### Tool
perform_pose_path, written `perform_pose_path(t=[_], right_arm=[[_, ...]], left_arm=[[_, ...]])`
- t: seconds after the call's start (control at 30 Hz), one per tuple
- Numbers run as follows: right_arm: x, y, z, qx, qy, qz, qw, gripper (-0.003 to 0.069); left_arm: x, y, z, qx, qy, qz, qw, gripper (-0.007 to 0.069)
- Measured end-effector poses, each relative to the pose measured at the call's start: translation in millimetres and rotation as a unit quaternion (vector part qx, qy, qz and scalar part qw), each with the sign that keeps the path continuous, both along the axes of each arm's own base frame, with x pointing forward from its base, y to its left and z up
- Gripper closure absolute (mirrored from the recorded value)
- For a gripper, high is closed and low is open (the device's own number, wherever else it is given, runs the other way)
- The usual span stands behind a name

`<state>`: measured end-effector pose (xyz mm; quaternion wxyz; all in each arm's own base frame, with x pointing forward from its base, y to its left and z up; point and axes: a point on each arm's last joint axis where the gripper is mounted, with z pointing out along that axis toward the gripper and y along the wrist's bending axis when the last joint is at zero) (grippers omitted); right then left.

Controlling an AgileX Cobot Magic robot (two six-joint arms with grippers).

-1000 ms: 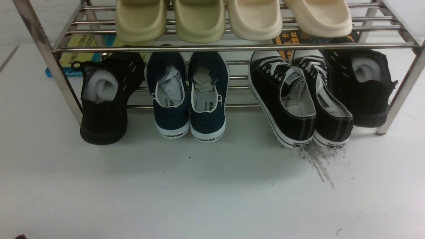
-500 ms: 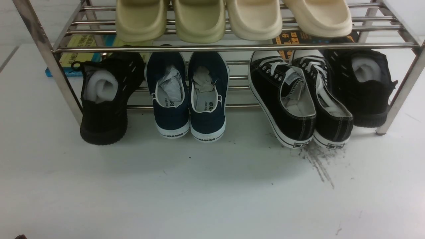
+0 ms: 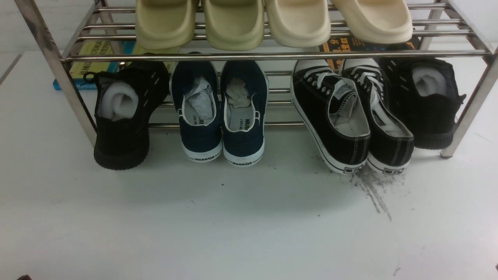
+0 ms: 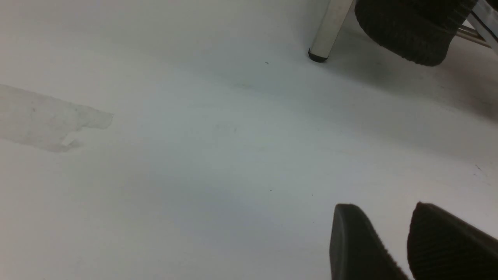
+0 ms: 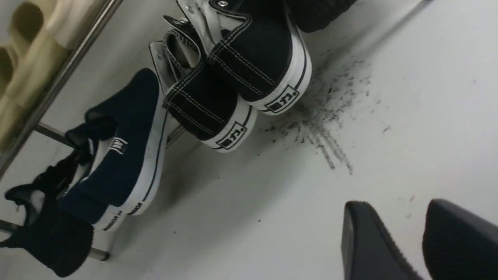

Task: Take the shoes off the shelf with your hand on the white table.

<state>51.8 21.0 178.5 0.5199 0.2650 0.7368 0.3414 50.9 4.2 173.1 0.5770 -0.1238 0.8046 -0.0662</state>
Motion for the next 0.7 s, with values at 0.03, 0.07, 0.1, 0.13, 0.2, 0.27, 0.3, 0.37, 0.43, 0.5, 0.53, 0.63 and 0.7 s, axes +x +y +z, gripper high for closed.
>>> perform_pose_path(t=[0.03, 0.07, 0.1, 0.13, 0.2, 0.27, 0.3, 0.37, 0.43, 0.5, 0.53, 0.63, 0.7], right_arm=[[0.0, 0.1, 0.3, 0.004, -0.001, 0.000, 1.000, 0.0417], [0.1, 0.1, 0.5, 0.005, -0.001, -0.001, 1.000, 0.0417], [0.2, -0.1, 0.8, 0.007, -0.003, -0.002, 1.000, 0.0417], [0.2, -0.1, 0.9, 0.007, -0.004, -0.002, 1.000, 0.0417], [0.1, 0.0, 2.3, 0.002, -0.007, -0.001, 1.000, 0.0417], [-0.8, 0.0, 11.9, -0.017, -0.024, 0.004, 1.000, 0.0419], [-1.8, -0.2, 21.4, -0.035, -0.040, 0.006, 0.999, 0.0424], [-3.2, -1.5, 45.8, -0.084, -0.072, 0.007, 0.994, 0.0450], [-2.0, -2.8, 71.9, -0.140, -0.086, 0.009, 0.986, 0.0522], [1.8, -3.8, 90.9, -0.184, -0.079, 0.015, 0.980, 0.0582], [6.5, -4.6, 103.1, -0.216, -0.063, 0.022, 0.974, 0.0633], [25.4, -6.9, 122.8, -0.279, 0.014, 0.051, 0.959, 0.0670], [35.7, -7.8, 126.4, -0.293, 0.054, 0.065, 0.952, 0.0669]], left_arm=[[0.0, 0.0, 0.1, 0.000, 0.000, 0.000, 1.000, 0.0386], [0.0, 0.0, 0.1, 0.000, 0.000, 0.000, 1.000, 0.0386], [0.0, 0.0, 0.1, 0.000, 0.000, 0.000, 1.000, 0.0386], [0.0, 0.0, 0.1, 0.000, 0.000, 0.000, 1.000, 0.0386], [0.0, 0.0, 0.1, 0.000, 0.000, 0.000, 1.000, 0.0386], [0.0, 0.0, 0.1, 0.000, 0.000, 0.000, 1.000, 0.0386], [0.0, 0.0, 0.1, 0.000, 0.000, 0.000, 1.000, 0.0386], [0.0, 0.0, 0.1, 0.000, 0.000, 0.000, 1.000, 0.0385], [0.0, 0.0, 0.1, 0.000, 0.000, 0.000, 1.000, 0.0384], [0.0, 0.0, 0.1, 0.000, 0.000, 0.000, 1.000, 0.0384], [0.0, 0.0, 0.1, 0.000, 0.000, 0.000, 1.000, 0.0384], [0.0, 0.0, 0.0, 0.000, 0.000, 0.000, 1.000, 0.0384], [0.0, 0.0, 0.0, 0.000, 0.000, 0.000, 1.000, 0.0384]])
